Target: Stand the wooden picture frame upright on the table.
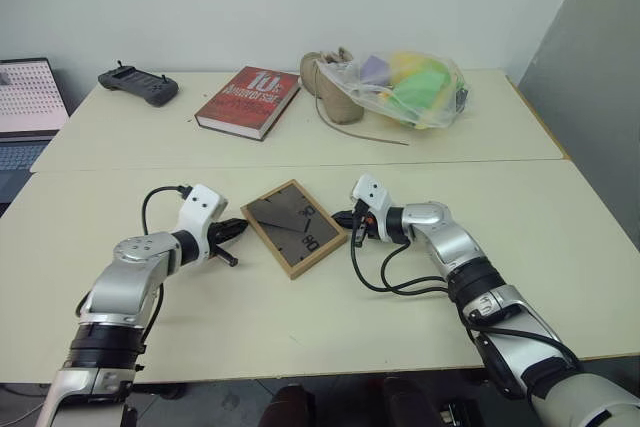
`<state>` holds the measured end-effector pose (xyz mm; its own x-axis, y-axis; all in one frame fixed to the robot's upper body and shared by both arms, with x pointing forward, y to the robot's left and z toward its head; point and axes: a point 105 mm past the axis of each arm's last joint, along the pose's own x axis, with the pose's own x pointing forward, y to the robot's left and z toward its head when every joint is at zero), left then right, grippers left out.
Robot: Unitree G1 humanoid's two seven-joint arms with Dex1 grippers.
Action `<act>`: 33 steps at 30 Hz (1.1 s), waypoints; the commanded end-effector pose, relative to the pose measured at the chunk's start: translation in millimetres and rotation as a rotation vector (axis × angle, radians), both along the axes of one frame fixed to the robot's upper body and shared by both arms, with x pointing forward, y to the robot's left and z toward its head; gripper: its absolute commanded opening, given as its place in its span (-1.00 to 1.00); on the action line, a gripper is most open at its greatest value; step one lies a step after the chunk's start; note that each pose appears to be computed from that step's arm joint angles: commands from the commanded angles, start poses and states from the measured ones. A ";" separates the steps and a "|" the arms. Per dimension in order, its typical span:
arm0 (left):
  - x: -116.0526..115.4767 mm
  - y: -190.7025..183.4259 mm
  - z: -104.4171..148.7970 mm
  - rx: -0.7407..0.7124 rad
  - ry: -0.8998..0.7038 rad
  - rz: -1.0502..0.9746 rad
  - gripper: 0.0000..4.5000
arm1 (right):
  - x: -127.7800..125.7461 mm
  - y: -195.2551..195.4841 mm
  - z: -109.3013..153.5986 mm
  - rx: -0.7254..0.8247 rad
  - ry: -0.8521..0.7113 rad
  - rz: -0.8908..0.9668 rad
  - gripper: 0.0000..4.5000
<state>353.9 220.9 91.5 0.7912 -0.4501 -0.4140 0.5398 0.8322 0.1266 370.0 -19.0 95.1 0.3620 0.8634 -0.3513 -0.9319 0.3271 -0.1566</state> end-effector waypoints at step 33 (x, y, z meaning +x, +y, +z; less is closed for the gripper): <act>-101.2 -35.6 25.8 -0.401 0.494 -0.422 -0.47 | -22.7 -82.3 12.0 -0.205 -0.019 0.000 -1.00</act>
